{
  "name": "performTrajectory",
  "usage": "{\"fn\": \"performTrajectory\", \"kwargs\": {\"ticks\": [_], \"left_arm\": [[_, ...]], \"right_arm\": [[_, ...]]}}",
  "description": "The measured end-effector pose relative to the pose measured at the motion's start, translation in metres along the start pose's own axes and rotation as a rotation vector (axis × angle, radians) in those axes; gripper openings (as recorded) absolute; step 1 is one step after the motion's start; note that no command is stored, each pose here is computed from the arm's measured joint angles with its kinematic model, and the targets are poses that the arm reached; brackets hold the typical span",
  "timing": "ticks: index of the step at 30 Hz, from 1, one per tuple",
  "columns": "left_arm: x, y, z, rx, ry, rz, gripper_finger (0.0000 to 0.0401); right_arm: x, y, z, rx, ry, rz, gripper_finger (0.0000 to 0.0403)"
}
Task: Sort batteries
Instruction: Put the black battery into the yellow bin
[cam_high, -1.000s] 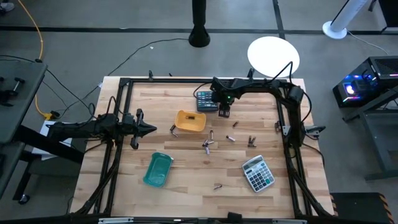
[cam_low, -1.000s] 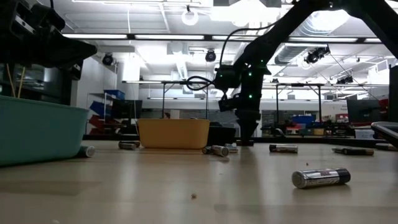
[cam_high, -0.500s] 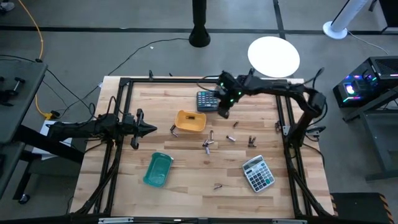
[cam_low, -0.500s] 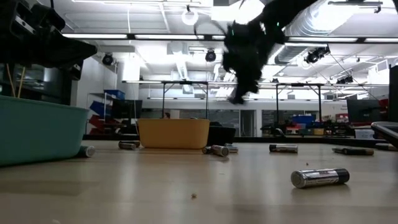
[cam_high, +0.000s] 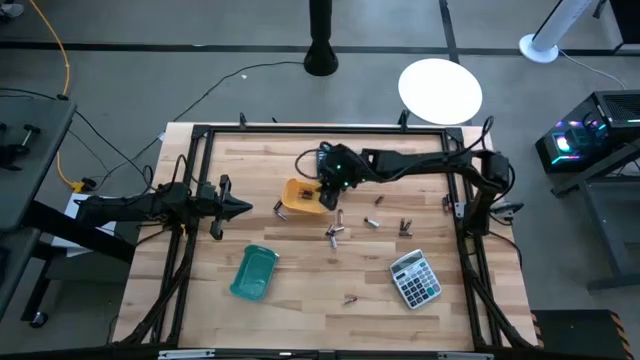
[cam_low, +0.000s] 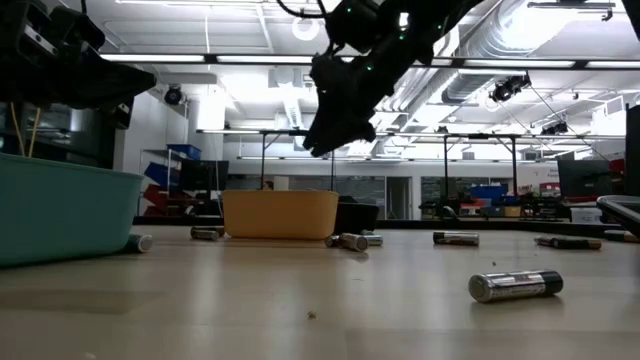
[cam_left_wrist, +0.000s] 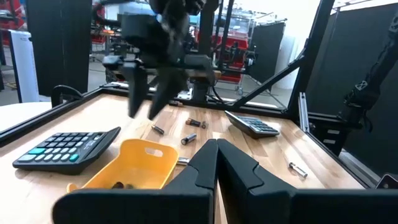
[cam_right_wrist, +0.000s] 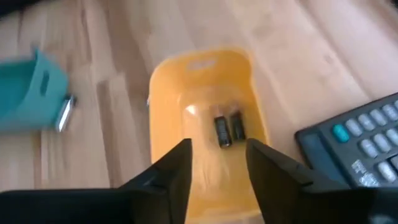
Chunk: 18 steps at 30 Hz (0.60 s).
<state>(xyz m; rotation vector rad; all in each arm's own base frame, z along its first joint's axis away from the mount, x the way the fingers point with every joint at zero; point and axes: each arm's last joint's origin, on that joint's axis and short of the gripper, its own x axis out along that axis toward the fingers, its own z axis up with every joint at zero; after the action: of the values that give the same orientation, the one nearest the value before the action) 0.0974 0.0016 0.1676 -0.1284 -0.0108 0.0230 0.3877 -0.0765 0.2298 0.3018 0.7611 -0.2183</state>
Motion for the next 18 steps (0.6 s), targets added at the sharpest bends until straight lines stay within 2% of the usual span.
{"fn": "performTrajectory", "kwargs": {"ticks": [4, 6, 7, 10, 12, 15, 16, 18], "left_arm": [[0.0, 0.0, 0.0, -0.002, -0.006, 0.016, 0.0001], [0.0, 0.0, 0.004, -0.078, -0.048, 0.019, 0.0001], [0.0, 0.0, 0.01, -0.143, -0.107, 0.018, 0.0001], [-0.005, 0.0, 0.035, -0.38, -0.396, 0.052, 0.0001], [-0.011, 0.001, 0.05, -0.478, -0.582, 0.053, 0.0001], [-0.018, -0.002, 0.077, -0.474, -0.731, 0.041, 0.0001], [-0.018, -0.003, 0.087, -0.454, -0.731, 0.048, 0.0001], [-0.008, -0.006, 0.107, -0.408, -0.639, 0.089, 0.0001]], "right_arm": [[-0.005, -0.006, 0.006, 0.049, -0.01, 0.024, 0.0178], [-0.011, -0.007, 0.014, 0.056, -0.023, 0.065, 0.0181], [-0.016, -0.007, 0.021, 0.061, -0.036, 0.088, 0.0182], [-0.028, -0.007, 0.035, 0.064, -0.041, 0.124, 0.0182], [-0.034, -0.005, 0.042, 0.056, -0.036, 0.129, 0.0183], [-0.043, -0.002, 0.053, 0.029, -0.047, 0.132, 0.0183], [-0.046, -0.001, 0.055, 0.018, -0.044, 0.132, 0.0183], [-0.051, 0.0, 0.058, 0.008, -0.036, 0.131, 0.0183]]}}
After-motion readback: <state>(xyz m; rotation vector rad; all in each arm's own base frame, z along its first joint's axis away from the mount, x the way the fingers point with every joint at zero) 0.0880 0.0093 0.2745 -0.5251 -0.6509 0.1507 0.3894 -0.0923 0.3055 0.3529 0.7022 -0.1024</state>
